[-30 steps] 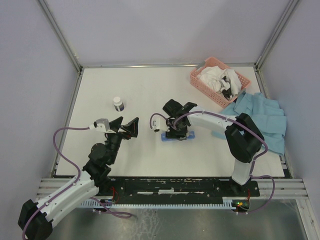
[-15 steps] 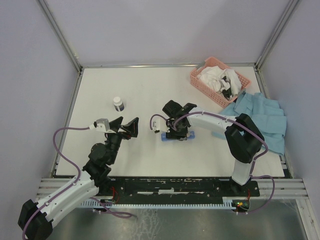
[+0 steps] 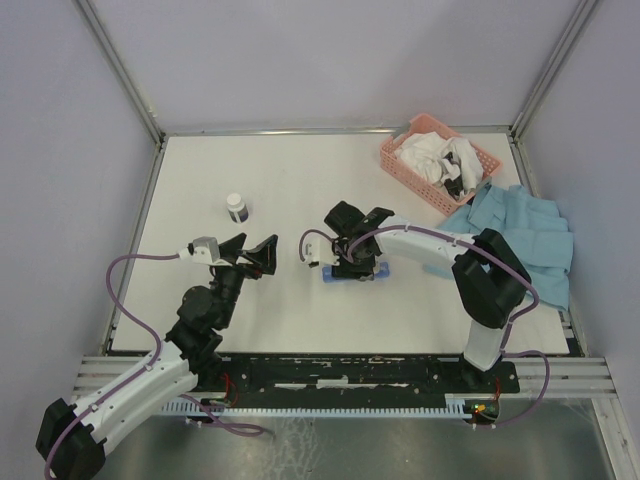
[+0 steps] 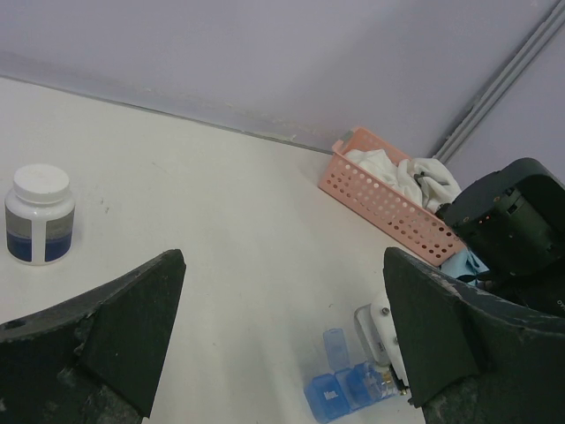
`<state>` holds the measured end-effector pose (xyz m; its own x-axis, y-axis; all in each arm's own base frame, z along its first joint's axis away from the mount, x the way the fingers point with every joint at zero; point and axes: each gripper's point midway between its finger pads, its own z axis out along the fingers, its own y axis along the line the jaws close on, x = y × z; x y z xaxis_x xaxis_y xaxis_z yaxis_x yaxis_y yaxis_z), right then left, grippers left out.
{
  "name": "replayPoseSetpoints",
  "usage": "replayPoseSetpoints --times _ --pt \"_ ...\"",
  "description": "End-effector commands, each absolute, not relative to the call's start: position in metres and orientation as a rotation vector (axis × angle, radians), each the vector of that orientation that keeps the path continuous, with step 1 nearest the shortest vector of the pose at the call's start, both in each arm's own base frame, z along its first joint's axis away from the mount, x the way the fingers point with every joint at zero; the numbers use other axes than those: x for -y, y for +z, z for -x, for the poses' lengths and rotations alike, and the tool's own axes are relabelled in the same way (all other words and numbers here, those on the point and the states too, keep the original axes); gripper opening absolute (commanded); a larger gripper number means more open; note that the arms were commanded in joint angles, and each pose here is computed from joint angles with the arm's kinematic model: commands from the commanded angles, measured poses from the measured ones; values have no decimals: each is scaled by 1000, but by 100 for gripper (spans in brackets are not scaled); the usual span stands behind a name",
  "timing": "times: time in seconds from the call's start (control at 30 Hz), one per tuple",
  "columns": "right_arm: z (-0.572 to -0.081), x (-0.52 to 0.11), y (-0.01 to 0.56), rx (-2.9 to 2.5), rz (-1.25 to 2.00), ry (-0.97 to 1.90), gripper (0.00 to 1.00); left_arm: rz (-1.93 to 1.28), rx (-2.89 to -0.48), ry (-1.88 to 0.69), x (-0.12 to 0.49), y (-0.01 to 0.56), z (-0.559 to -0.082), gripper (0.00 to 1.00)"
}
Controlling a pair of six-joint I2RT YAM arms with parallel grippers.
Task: Sort the pills into containers
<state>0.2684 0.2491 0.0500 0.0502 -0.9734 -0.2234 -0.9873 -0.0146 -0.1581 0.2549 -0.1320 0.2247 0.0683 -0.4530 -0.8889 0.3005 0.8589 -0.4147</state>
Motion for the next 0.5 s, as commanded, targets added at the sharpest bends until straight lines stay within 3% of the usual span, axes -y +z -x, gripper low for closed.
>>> replayPoseSetpoints --times 0.0,0.1,0.47 --pt "-272 -255 66 -2005 2069 96 7 172 -1355 -597 130 237 -255 100" --pt "-274 -258 64 -1897 2051 4 7 173 -1356 -595 129 237 -255 100" --pt "-272 -252 49 -2041 2044 92 6 173 -1354 -596 129 237 -255 100"
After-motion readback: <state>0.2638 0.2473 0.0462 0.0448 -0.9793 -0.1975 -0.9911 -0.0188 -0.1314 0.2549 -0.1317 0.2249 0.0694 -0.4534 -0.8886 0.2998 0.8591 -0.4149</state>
